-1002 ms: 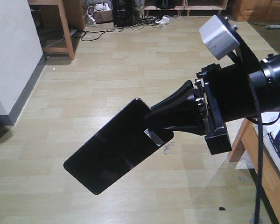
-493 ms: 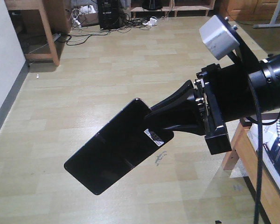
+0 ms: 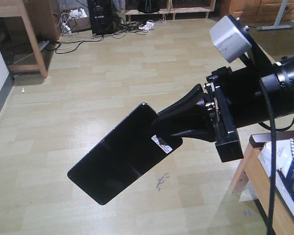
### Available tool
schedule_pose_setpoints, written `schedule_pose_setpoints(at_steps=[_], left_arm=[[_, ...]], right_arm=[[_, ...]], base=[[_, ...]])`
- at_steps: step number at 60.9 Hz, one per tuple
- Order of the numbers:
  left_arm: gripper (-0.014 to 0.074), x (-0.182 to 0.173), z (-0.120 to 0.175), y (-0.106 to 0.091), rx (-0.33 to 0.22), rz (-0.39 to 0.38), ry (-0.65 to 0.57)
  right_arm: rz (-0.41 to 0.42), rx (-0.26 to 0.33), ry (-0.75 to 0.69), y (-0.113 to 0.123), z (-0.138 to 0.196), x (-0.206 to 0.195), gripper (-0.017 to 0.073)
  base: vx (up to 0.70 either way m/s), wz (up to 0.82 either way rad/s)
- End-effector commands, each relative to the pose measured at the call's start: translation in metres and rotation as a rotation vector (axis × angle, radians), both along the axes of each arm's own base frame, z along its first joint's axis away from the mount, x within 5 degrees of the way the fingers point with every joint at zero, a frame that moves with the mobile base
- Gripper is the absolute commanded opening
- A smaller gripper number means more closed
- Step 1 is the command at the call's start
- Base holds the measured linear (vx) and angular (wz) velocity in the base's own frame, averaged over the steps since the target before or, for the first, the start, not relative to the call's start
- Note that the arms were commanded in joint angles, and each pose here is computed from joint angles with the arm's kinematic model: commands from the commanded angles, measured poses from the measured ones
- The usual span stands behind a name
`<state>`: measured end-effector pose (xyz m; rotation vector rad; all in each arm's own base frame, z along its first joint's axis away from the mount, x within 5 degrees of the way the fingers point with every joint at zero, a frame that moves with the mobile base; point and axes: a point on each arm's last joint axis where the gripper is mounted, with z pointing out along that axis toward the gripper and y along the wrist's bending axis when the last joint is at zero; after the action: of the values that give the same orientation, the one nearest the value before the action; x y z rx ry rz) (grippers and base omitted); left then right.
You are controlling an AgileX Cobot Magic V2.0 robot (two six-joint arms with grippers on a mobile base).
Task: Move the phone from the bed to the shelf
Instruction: 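Carry the phone in the right gripper while driving toward the shelves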
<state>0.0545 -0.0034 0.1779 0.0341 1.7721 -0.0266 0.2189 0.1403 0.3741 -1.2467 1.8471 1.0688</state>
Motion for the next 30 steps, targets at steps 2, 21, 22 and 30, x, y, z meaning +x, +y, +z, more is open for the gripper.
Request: schedule_pose_setpoints(at_steps=[2,21,22,30], left_arm=[[0.0001,0.0008,0.0061,0.0004,-0.014,0.006,-0.076],[0.0001,0.0008,0.0061,0.0004,-0.014,0.006,-0.076],[0.0001,0.0008,0.0061,0.0004,-0.014,0.006,-0.076],[0.0001,0.0008,0.0061,0.0004,-0.014,0.006,-0.076]], right_arm=[[0.054,0.099,-0.005,0.0013,0.0203,-0.0129,-0.0001],[0.054,0.099,-0.005,0.0013,0.0203,-0.0129,-0.0001],[0.054,0.099,-0.005,0.0013,0.0203,-0.0129,-0.0001],[0.054,0.099,-0.005,0.0013,0.0203,-0.0129,-0.0001]], base=[[0.3,-0.06],[0.33,-0.04],[0.35,-0.01],[0.35,-0.01]])
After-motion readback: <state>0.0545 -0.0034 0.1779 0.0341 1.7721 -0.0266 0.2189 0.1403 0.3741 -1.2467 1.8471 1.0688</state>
